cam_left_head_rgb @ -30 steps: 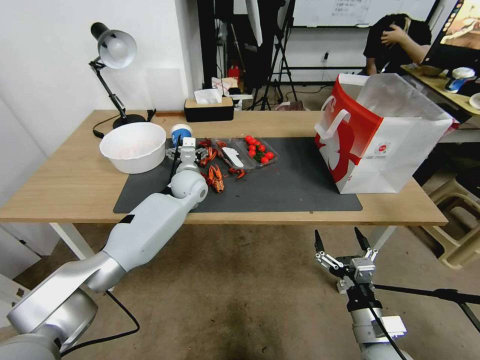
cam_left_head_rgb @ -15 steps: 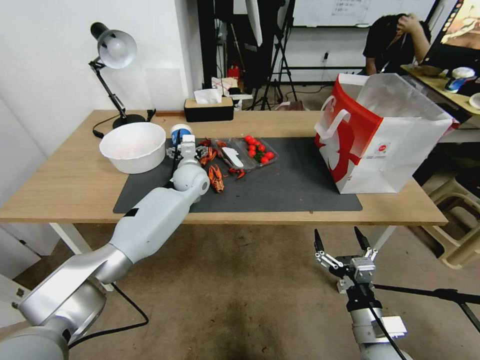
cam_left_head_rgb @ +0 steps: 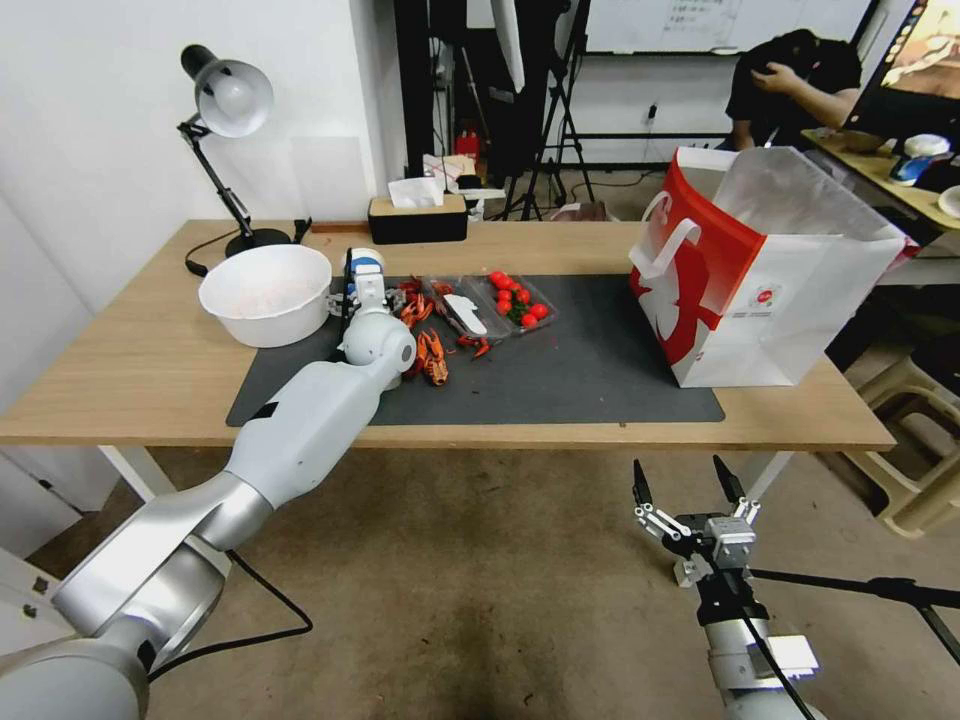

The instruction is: Pick up the trash from the table and place it into the takeout bag.

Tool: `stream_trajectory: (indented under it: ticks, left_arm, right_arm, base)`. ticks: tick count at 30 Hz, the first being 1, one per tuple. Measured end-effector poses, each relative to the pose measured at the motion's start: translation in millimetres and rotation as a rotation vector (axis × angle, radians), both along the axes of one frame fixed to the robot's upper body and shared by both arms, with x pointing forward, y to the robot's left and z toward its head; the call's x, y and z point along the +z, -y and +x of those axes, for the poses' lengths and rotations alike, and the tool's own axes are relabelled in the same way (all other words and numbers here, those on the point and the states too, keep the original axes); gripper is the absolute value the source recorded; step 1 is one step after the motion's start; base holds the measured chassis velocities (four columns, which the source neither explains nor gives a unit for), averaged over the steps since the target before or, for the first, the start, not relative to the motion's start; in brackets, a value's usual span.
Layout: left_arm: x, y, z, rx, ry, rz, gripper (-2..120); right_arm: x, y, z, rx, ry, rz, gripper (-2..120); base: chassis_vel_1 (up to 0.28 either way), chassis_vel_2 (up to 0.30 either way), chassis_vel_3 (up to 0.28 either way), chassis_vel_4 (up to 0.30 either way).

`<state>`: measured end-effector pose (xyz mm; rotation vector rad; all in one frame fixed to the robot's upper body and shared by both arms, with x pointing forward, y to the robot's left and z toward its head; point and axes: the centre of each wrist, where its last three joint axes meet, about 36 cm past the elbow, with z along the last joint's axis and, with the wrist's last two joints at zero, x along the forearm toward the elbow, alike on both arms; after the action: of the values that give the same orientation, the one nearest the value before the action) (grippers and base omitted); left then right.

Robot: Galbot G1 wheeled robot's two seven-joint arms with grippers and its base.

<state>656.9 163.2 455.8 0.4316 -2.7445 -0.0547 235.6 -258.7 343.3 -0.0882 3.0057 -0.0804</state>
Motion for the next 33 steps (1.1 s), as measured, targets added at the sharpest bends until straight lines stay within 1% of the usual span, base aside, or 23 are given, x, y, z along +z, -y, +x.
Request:
stream_trajectory:
  ticks: [1,2,3,5,6,9,17,20,21,23,24,25,26,27,28,29,30,31,32,33]
  left_arm:
    - [1,0,0,0.004,-0.004,-0.004,72]
    - [1,0,0,0.004,-0.004,-0.004,72]
    - [1,0,0,0.006,-0.008,-0.007,69]
    - [1,-1,0,0.011,-0.018,-0.016,58]
    - [1,-1,0,0.011,-0.018,-0.016,58]
    - [-1,-2,-2,0.014,-0.021,-0.022,49]
    - [-2,-3,-5,0.006,0.000,-0.044,47]
    - [3,1,-10,-0.037,0.097,-0.075,47]
    - [3,1,-10,-0.037,0.097,-0.075,47]
    - [13,4,-16,-0.104,0.202,-0.103,47]
    - [23,7,-19,-0.169,0.281,-0.131,47]
    - [23,7,-19,-0.169,0.281,-0.131,47]
    - [33,10,-21,-0.228,0.346,-0.151,47]
    - [44,14,-24,-0.302,0.415,-0.169,47]
    - [60,18,-27,-0.400,0.490,-0.179,47]
    - [64,20,-27,-0.420,0.504,-0.181,47]
    - [64,20,-27,-0.420,0.504,-0.181,47]
    - [81,30,-32,-0.505,0.553,-0.193,47]
    - [93,40,-36,-0.565,0.577,-0.196,47]
    - [101,47,-39,-0.604,0.590,-0.196,47]
  right_arm:
    - [0,0,0,0.000,0.000,0.000,100]
    - [0,0,0,0.000,0.000,0.000,100]
    - [0,0,0,0.000,0.000,-0.001,100]
    - [0,1,-1,0.000,0.000,-0.001,100]
    - [0,1,-1,0.000,0.000,-0.001,100]
    - [1,0,-1,0.000,0.001,0.000,100]
    - [1,0,-1,0.001,0.003,-0.001,100]
    - [1,0,0,0.002,0.006,-0.001,100]
    - [1,0,0,0.002,0.006,-0.001,100]
    - [2,-1,1,0.004,0.008,-0.001,100]
    - [2,-1,1,0.004,0.008,-0.001,100]
    - [2,-1,1,0.004,0.008,-0.001,100]
    - [2,-1,1,0.005,0.008,-0.001,100]
    - [2,-1,1,0.005,0.008,-0.001,100]
    - [2,-2,1,0.005,0.008,0.000,100]
    - [2,-2,1,0.005,0.008,0.000,100]
    - [2,-2,1,0.005,0.008,0.000,100]
    - [2,-2,1,0.006,0.008,0.000,100]
    - [2,-2,1,0.006,0.008,-0.001,100]
    - [2,-2,1,0.006,0.009,-0.001,100]
  base:
    - [0.000,0.000,0.000,0.000]
    - [0.000,0.000,0.000,0.000]
    - [0.000,0.000,0.000,0.000]
    - [0.000,0.000,0.000,0.000]
    - [0.000,0.000,0.000,0.000]
    - [0.000,0.000,0.000,0.000]
    - [0.000,0.000,0.000,0.000]
    - [0.000,0.000,0.000,0.000]
    - [0.000,0.000,0.000,0.000]
    - [0.000,0.000,0.000,0.000]
    - [0.000,0.000,0.000,0.000]
    - [0.000,0.000,0.000,0.000]
    - [0.000,0.000,0.000,0.000]
    - [0.000,0.000,0.000,0.000]
    - [0.000,0.000,0.000,0.000]
    - [0.000,0.000,0.000,0.000]
    - [0.000,0.000,0.000,0.000]
    - [0.000,0.000,0.000,0.000]
    - [0.000,0.000,0.000,0.000]
    - [0.000,0.000,0.000,0.000]
